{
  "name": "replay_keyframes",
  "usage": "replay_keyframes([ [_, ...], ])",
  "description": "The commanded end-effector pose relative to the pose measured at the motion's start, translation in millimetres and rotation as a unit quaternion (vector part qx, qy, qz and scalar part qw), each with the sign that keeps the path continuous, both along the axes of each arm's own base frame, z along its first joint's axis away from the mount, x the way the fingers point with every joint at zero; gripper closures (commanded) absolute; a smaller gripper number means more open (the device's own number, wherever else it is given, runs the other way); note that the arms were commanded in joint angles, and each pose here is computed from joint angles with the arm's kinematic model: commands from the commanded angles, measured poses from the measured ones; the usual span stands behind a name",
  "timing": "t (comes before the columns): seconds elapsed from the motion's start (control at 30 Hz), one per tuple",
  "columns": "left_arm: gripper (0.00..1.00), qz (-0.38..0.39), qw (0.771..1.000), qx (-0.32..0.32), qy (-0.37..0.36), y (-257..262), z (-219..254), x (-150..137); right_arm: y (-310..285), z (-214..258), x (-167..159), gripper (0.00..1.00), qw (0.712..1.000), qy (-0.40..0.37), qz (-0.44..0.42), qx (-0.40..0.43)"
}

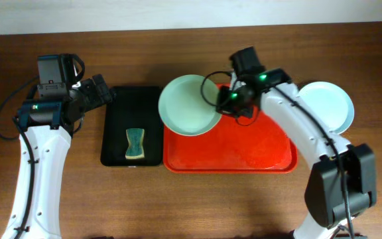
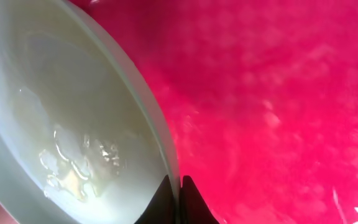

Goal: Clean dirty plates on tray and stack at the side
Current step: 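Lift the blue plate with the right gripper and tilt it over the black tray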

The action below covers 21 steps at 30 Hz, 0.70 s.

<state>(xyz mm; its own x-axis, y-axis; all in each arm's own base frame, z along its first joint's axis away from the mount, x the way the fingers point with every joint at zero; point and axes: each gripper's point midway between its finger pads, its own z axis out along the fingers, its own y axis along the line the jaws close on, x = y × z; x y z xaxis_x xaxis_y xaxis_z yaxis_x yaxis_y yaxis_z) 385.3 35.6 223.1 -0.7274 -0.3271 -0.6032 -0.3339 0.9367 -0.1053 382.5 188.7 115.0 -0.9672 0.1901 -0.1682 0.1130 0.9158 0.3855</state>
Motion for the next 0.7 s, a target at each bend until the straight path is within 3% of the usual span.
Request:
replay_keyframes([
  [0.0,0.01,0.009,1.0,0.002,-0.005,4,4,0,27,9,7,0.96,0.998,-0.05,-0.008,-0.031],
  [0.27,0.01,0.009,1.0,0.002,-0.005,4,4,0,83,21,0,0.96,0.985,-0.149,0.036,-0.083],
  [0.67,0.01,0.009,1.0,0.002,-0.005,4,4,0,96,43,4,0.96,0.948,-0.26,0.04,-0.178],
])
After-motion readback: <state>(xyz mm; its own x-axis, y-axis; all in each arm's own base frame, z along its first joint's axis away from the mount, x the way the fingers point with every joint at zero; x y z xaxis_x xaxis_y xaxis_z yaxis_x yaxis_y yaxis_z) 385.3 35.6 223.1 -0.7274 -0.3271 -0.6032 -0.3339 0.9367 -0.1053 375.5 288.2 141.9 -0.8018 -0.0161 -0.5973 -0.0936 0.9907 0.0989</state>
